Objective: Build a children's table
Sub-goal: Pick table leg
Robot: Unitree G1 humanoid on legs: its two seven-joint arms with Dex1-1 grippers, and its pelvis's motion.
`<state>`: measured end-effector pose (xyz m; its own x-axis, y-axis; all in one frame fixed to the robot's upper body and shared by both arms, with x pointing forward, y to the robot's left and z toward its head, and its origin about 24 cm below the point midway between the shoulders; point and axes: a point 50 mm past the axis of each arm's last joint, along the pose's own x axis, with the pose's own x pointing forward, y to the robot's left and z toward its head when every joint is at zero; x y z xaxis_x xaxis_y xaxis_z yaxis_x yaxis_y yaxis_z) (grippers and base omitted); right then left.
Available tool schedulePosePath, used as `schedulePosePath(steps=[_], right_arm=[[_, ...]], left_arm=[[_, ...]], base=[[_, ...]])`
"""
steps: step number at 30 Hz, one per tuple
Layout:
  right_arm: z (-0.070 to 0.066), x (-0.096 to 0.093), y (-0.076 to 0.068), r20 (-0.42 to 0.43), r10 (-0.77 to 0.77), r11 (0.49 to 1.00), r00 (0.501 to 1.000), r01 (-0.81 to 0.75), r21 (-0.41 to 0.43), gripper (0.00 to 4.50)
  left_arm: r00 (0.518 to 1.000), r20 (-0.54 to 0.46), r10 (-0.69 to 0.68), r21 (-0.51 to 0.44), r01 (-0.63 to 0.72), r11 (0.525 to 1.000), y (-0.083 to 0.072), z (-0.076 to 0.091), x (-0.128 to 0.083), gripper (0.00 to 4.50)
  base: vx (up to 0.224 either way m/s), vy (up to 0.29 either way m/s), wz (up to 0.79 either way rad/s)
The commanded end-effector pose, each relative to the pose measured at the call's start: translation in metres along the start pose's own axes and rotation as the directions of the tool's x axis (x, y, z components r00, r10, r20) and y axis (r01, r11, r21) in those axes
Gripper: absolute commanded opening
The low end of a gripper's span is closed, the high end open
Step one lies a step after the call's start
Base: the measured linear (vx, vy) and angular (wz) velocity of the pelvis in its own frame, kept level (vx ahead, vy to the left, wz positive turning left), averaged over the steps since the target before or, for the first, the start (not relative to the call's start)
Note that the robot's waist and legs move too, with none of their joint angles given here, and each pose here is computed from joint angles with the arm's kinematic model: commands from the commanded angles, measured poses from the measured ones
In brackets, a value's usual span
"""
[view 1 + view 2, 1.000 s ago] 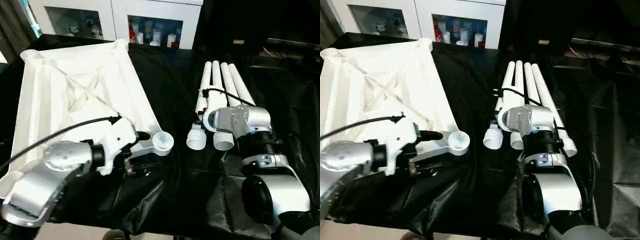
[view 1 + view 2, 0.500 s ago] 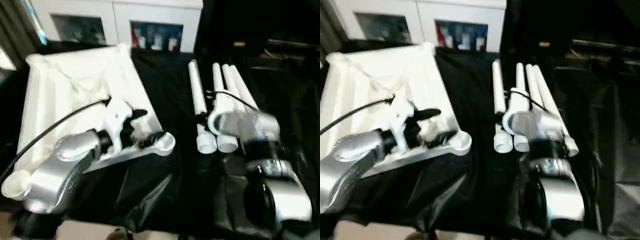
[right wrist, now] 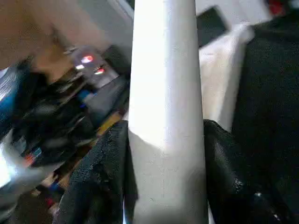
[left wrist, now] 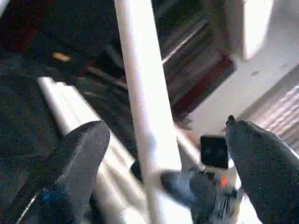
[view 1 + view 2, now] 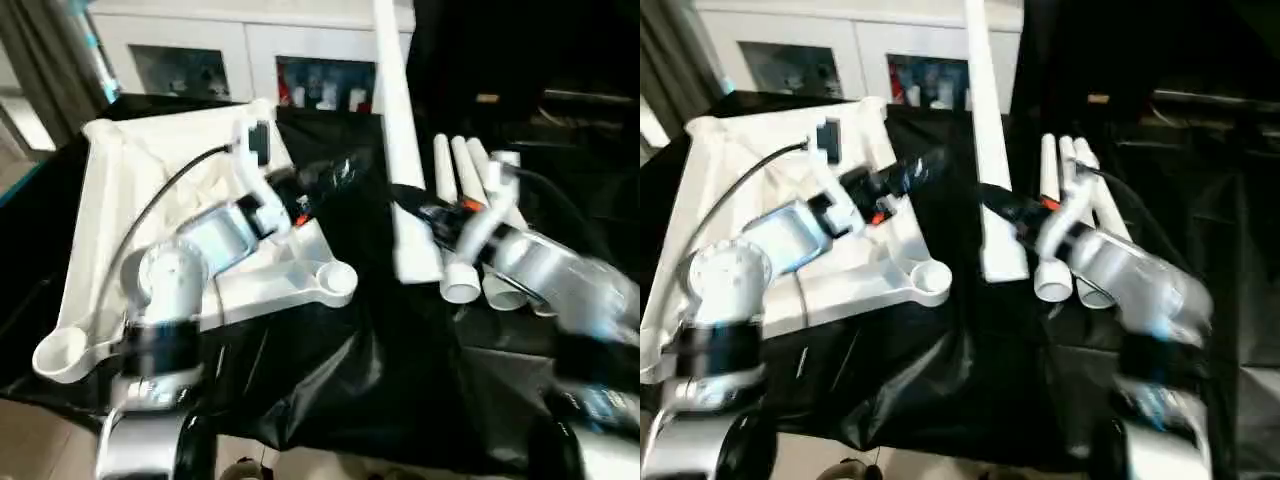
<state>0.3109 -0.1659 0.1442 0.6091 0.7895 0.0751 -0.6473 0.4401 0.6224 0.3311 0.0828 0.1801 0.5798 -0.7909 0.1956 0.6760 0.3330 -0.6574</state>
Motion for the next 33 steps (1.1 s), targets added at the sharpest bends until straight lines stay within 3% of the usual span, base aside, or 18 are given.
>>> schedulePosePath(steps=[1,7,13,14,15,19,24,33], right_arm=[[0.003,0.003,0.014,-0.025,0.094,0.995,0.995,-0.095,-0.036,1.83],[0.0,0.005,0.02,-0.057,0.146,0.987,0.988,-0.149,-0.062,1.83],[-0.007,0.008,0.018,-0.11,0.093,0.987,0.99,-0.107,-0.124,1.83],[-0.007,0.009,0.017,-0.119,0.074,0.986,0.99,-0.091,-0.14,1.83],[-0.01,0.015,0.017,-0.152,-0.011,0.971,0.988,-0.026,-0.238,1.83],[-0.015,0.026,0.017,-0.17,-0.115,0.946,0.979,0.055,-0.32,1.83],[-0.019,0.037,0.02,-0.172,-0.166,0.923,0.971,0.092,-0.374,1.83],[-0.022,0.047,0.019,-0.174,-0.23,0.883,0.958,0.13,-0.451,1.83]], left_arm=[[1.0,-0.007,-0.022,-0.041,0.022,0.999,-0.005,0.001,0.006,4.5],[0.997,-0.025,-0.073,-0.087,0.07,0.994,-0.016,-0.002,0.014,4.5],[0.997,-0.024,-0.079,-0.103,0.076,0.992,-0.02,-0.006,0.018,4.5],[0.998,-0.03,-0.058,-0.1,0.055,0.993,-0.019,-0.007,0.019,4.32],[0.997,-0.053,0.058,-0.063,-0.062,0.996,-0.013,-0.013,0.022,4.21],[0.986,-0.036,0.162,-0.05,-0.164,0.985,-0.01,-0.014,0.025,4.01],[0.96,-0.007,0.279,-0.022,-0.279,0.96,-0.004,-0.017,0.024,3.43],[0.892,0.066,0.448,-0.066,-0.444,0.894,0.009,-0.011,0.02,2.73]], base=[[0.0,0.0,0.0],[0.0,0.0,0.0],[0.0,0.0,0.0],[0.0,0.0,0.0],[0.0,0.0,0.0],[0.0,0.0,0.0],[0.0,0.0,0.0],[0.0,0.0,0.0]])
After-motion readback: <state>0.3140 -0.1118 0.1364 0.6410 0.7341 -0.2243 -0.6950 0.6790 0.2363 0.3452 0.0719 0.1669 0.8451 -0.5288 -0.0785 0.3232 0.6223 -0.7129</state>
